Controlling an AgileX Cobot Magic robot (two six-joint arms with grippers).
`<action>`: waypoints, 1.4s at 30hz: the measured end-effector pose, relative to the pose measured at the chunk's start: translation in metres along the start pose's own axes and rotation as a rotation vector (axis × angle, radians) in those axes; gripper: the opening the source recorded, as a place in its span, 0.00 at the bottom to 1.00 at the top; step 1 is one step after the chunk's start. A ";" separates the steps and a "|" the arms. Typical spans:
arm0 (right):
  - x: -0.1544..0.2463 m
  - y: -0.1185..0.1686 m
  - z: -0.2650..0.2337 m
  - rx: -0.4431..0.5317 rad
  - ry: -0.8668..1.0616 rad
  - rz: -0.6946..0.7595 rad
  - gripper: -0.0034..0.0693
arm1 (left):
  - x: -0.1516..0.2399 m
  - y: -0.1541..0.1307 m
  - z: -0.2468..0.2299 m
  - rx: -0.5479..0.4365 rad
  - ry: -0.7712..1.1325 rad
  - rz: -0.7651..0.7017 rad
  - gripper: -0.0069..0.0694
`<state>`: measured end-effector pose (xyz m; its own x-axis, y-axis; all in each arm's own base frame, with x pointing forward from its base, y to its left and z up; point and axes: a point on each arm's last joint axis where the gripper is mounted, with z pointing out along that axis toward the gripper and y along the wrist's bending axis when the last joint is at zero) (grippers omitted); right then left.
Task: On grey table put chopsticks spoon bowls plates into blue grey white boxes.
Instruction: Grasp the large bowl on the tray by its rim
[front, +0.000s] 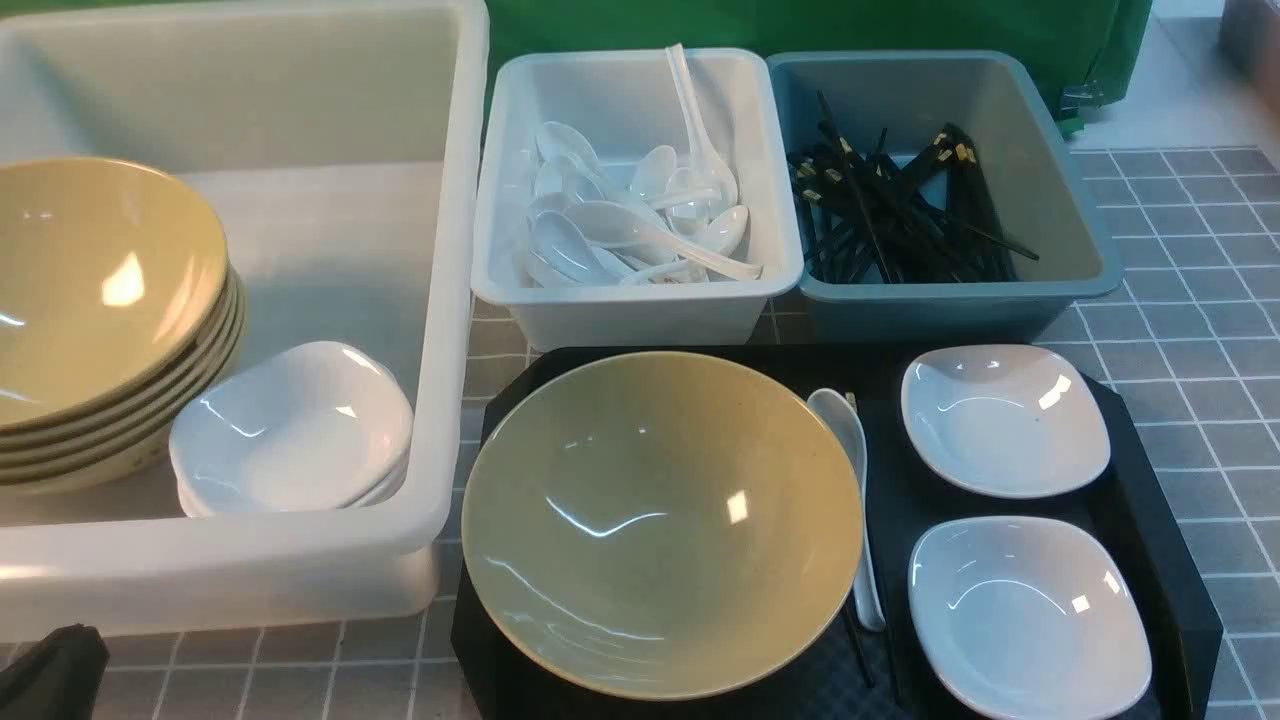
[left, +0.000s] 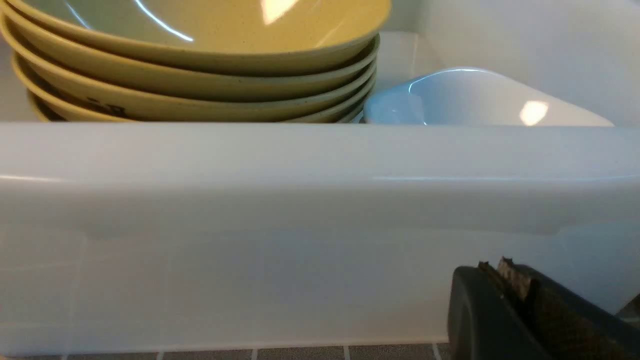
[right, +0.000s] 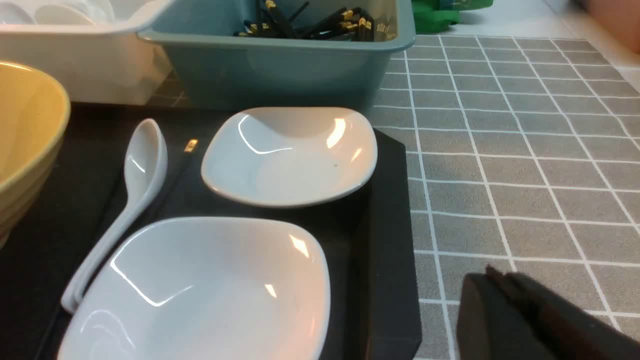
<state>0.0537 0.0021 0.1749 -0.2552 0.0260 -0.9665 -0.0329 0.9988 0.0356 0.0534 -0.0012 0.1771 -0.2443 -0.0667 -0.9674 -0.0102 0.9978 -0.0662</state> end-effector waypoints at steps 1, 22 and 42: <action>0.000 0.000 0.000 0.000 0.000 0.000 0.11 | 0.000 0.000 0.000 0.000 0.000 0.000 0.08; 0.000 0.000 0.000 0.000 0.000 0.000 0.14 | 0.000 0.000 0.000 0.000 0.000 0.000 0.08; -0.019 0.001 -0.002 -0.012 -0.211 0.000 0.18 | -0.024 0.000 -0.003 -0.004 -0.272 0.012 0.08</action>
<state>0.0566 0.0026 0.1939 -0.0470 0.0353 -0.9983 -0.0448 0.9983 0.0374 0.0563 0.0007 0.2007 0.0248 -0.0532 -0.9983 -0.0130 0.9985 -0.0535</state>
